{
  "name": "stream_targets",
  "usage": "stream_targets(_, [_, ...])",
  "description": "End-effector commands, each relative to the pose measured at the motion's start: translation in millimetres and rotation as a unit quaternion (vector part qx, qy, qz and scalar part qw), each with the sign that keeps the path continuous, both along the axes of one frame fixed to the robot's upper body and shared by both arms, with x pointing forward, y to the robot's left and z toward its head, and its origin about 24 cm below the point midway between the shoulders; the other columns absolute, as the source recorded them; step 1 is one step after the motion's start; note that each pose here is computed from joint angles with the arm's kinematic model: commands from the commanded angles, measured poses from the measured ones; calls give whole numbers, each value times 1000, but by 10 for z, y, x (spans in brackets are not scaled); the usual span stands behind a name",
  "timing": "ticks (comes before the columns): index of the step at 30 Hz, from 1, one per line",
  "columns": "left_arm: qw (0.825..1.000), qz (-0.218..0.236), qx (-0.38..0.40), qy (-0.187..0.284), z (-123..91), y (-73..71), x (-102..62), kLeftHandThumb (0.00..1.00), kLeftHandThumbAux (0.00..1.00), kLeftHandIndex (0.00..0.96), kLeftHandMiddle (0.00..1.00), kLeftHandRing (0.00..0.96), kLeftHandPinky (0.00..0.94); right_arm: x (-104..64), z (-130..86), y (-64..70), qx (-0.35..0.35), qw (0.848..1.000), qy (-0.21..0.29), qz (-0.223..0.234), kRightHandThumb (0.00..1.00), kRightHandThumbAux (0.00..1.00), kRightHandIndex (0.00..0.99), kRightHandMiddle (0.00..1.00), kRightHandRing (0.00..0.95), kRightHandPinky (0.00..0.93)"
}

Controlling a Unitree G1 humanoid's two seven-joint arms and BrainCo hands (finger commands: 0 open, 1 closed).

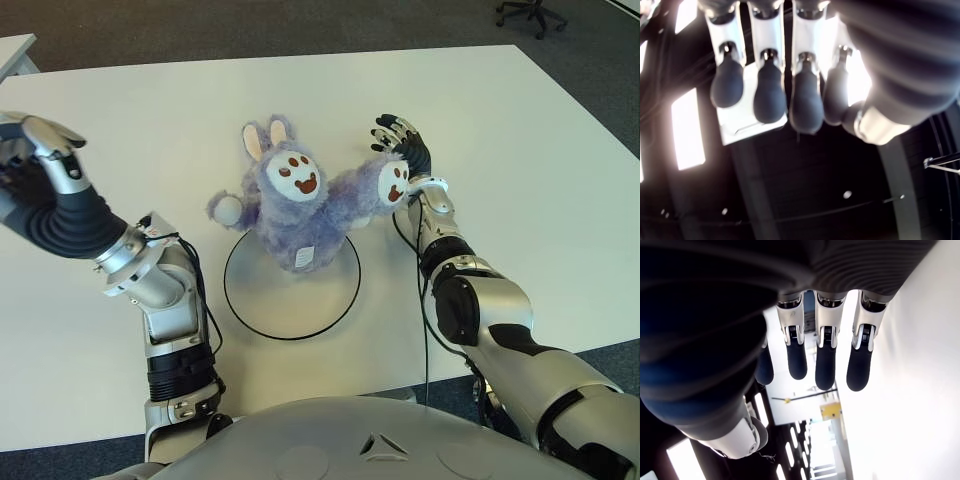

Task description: Put the doll into the plate.

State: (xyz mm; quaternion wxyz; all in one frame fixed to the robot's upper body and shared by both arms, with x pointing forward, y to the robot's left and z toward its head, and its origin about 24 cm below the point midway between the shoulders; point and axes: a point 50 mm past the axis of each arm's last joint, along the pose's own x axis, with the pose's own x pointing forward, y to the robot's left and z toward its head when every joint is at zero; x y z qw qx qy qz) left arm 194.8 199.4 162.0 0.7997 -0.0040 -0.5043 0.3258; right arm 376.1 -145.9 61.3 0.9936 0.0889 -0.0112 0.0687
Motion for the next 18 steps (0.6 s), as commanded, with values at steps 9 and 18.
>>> stream_targets(9, [994,-77,-30,73,-81,-55,15,714,690,433,711,676,625,-108,-244,-23,1,999,49,-1,425,777,211,187,234,308])
stream_targets(18, [994,-77,-9,78,-109,-66,30,706,696,430,712,663,563,-107,-243,-23,1,999,49,-2,422,780,217,191,239,310])
